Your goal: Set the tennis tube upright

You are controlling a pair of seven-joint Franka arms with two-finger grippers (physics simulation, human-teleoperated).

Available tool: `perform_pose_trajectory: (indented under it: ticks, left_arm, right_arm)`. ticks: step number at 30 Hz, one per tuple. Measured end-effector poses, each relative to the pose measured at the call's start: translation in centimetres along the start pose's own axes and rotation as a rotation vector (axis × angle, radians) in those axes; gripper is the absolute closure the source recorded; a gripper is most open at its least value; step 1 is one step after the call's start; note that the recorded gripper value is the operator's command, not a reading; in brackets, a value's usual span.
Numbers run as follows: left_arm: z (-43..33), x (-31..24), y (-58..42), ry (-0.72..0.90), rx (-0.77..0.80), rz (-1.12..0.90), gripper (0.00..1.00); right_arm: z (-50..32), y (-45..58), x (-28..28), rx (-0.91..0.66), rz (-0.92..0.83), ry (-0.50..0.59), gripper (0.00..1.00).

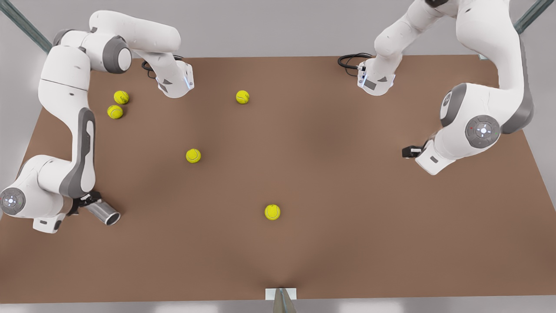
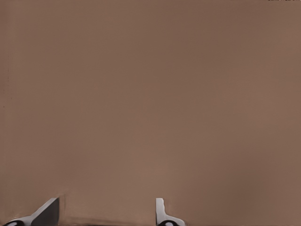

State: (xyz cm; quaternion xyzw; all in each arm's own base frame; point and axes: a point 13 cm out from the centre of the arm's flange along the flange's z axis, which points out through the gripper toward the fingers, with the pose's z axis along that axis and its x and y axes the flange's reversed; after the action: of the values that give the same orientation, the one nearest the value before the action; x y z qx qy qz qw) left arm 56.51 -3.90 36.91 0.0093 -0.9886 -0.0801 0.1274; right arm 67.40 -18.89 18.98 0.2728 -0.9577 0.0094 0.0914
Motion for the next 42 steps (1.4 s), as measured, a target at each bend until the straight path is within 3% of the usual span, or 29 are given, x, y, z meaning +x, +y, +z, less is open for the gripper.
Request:
perform_pose_trajectory:
  ticks: [2, 13, 27, 39, 40, 42]
  left_arm:
    - [-1.5, 1.3, 1.6, -0.011, -0.04, -0.083, 0.0]
    - [1.3, 3.1, -2.9, 0.056, 0.036, 0.037, 0.0]
    - [1.2, 2.9, -2.6, 0.075, 0.042, 0.088, 0.0]
    - [2.4, 2.7, -2.1, 0.108, 0.036, 0.107, 0.0]
    - [2.6, 2.7, -2.1, 0.112, 0.035, 0.108, 0.0]
    - [2.8, 2.6, -2.1, 0.117, 0.034, 0.112, 0.0]
  right_arm:
    - [1.0, -1.5, 0.5, 0.015, -0.076, -0.012, 0.0]
    - [10.5, -2.9, 6.1, -0.062, -0.42, 0.036, 0.0]
    - [14.2, -5.1, 5.9, -0.02, -0.657, 0.002, 0.0]
    - [17.5, -5.6, 5.7, -0.01, -0.736, -0.019, 0.0]
    - [17.5, -5.7, 5.6, -0.005, -0.739, -0.022, 0.01]
    - [17.5, -5.8, 5.5, 0.002, -0.747, -0.026, 0.17]
